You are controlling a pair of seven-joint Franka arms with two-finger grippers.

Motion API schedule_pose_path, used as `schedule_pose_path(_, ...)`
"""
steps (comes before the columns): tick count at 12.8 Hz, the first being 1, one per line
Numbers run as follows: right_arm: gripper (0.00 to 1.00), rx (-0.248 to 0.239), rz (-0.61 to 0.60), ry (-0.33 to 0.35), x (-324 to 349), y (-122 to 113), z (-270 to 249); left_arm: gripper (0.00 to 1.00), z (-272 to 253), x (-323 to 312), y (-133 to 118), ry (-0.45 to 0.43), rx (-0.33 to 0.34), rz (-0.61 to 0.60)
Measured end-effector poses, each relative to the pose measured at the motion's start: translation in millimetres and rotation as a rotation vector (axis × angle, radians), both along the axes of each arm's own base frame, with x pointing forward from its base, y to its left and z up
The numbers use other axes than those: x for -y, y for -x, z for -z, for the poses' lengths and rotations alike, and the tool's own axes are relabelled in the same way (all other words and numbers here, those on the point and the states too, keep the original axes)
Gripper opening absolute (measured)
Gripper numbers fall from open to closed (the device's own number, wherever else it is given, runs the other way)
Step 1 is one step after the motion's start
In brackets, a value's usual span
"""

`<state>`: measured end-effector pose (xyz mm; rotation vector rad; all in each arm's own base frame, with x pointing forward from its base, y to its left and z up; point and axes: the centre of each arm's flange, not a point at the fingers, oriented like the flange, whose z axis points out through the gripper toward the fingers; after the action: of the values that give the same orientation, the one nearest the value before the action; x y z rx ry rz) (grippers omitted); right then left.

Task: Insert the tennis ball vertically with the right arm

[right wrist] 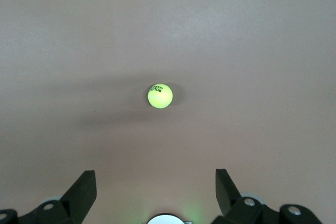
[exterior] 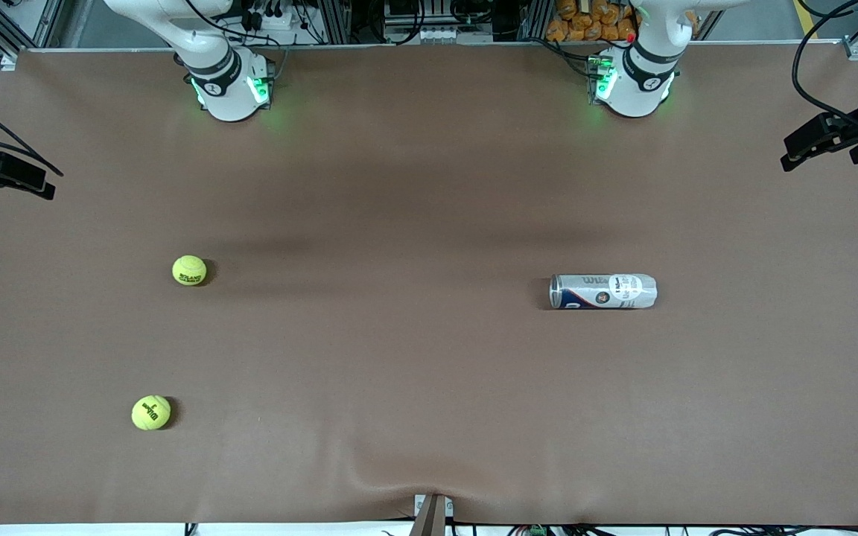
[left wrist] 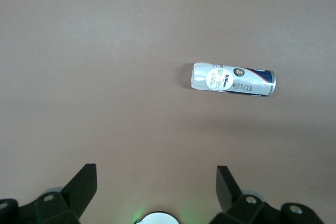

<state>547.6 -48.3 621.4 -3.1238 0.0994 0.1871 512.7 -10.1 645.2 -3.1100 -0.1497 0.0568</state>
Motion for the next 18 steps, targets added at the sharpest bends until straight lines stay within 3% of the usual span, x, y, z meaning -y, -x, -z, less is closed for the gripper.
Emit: schedule_pose_path(18, 1.00, 0.005, -0.008, 0.000, -4.2, -0.9, -0.6, 1.00, 1.4, -0.9, -0.6, 0.000, -0.005, 0.003)
